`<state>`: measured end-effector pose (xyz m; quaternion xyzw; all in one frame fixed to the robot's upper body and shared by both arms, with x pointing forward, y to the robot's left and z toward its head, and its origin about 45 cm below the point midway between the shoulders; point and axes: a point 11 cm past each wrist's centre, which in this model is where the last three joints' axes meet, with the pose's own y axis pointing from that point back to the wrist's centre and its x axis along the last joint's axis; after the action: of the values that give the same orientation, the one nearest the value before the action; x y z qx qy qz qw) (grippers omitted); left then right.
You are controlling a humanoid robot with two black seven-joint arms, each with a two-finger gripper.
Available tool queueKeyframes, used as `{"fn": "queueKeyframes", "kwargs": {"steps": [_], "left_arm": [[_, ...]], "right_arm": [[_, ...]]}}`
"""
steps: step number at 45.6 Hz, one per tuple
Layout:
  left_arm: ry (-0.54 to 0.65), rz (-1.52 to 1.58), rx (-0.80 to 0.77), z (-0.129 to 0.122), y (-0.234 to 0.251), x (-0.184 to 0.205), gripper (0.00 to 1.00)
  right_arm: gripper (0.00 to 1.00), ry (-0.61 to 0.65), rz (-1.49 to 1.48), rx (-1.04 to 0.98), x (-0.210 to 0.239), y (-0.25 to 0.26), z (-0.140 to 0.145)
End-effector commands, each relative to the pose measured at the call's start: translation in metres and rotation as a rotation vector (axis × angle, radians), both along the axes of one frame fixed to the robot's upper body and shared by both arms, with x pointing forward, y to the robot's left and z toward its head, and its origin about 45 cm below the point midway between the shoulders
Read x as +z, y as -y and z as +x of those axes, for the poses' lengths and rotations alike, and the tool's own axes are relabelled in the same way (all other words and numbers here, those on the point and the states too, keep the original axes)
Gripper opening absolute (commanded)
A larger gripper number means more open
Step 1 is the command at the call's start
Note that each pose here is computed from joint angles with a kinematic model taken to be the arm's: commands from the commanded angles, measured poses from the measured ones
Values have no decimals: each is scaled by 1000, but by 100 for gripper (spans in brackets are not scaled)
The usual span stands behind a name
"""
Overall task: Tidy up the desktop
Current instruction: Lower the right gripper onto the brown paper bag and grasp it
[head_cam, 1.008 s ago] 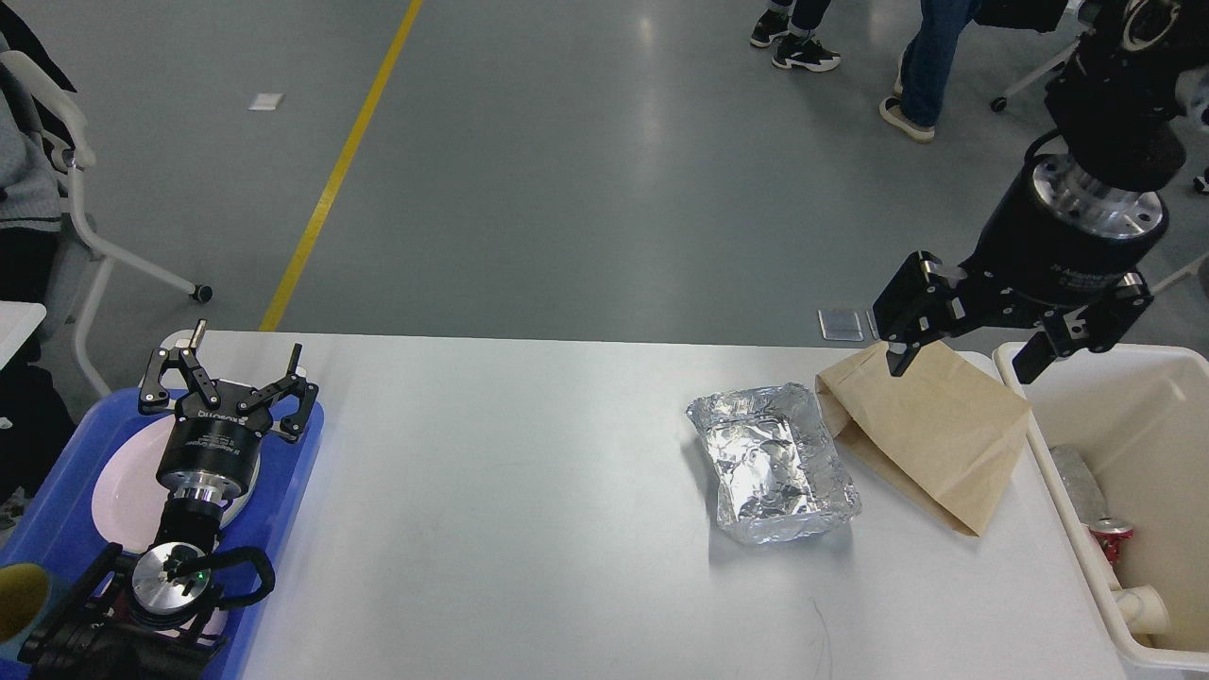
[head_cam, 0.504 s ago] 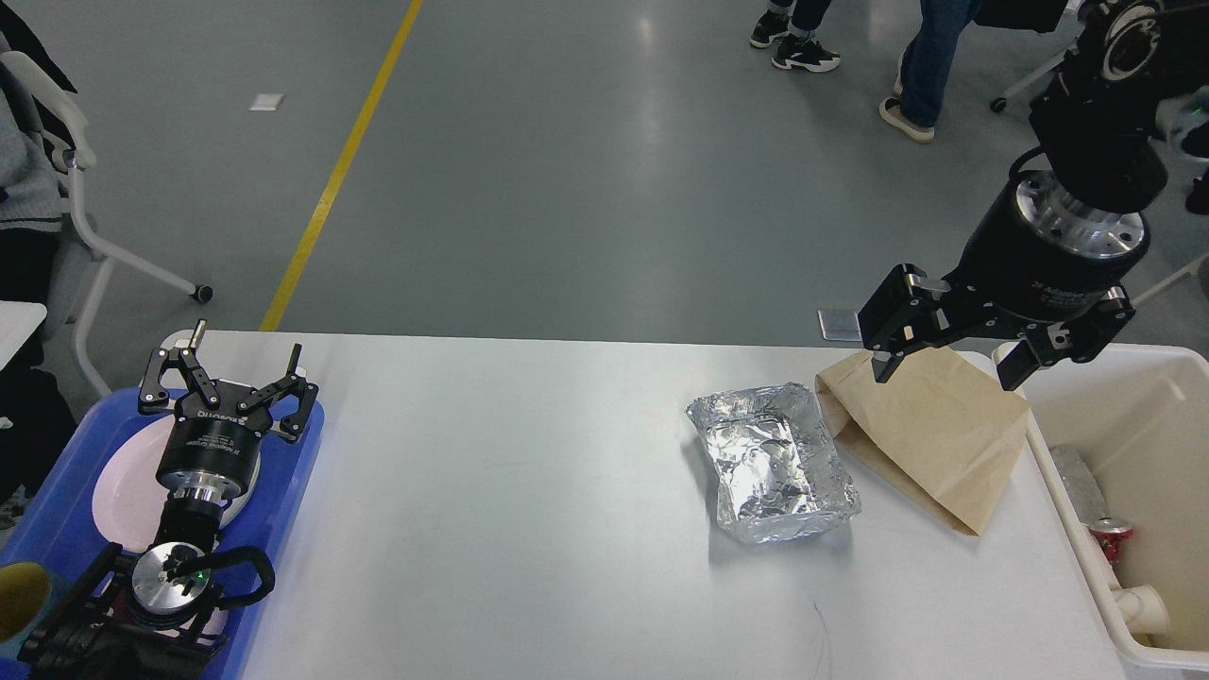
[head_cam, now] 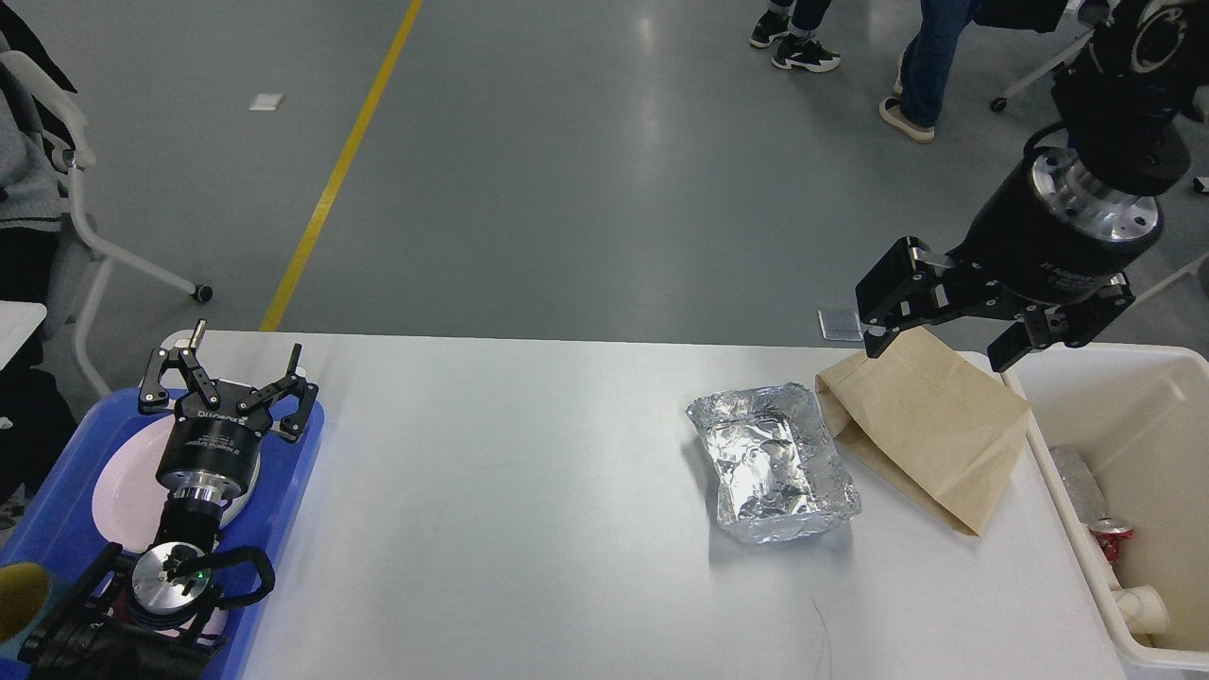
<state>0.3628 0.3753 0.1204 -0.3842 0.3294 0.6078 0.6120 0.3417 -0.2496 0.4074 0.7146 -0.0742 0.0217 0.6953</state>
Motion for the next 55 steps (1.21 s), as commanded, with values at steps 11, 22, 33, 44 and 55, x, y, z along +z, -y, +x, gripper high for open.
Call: {"fn": "queueKeyframes", "kwargs": {"steps": [11, 22, 33, 44, 55], "left_arm": [[-1, 0, -1, 0, 0, 0, 96], [0, 1, -1, 0, 0, 0, 96], [0, 0, 0, 0, 0, 0, 96], [0, 0, 0, 0, 0, 0, 96], [0, 0, 0, 0, 0, 0, 96]], "right_arm": [[100, 65, -60, -121, -60, 83, 67], [100, 131, -46, -260, -147, 137, 100], [100, 214, -145, -301, -216, 172, 93], [100, 237, -111, -370, -271, 178, 68], [100, 305, -117, -436, -289, 192, 57]]}}
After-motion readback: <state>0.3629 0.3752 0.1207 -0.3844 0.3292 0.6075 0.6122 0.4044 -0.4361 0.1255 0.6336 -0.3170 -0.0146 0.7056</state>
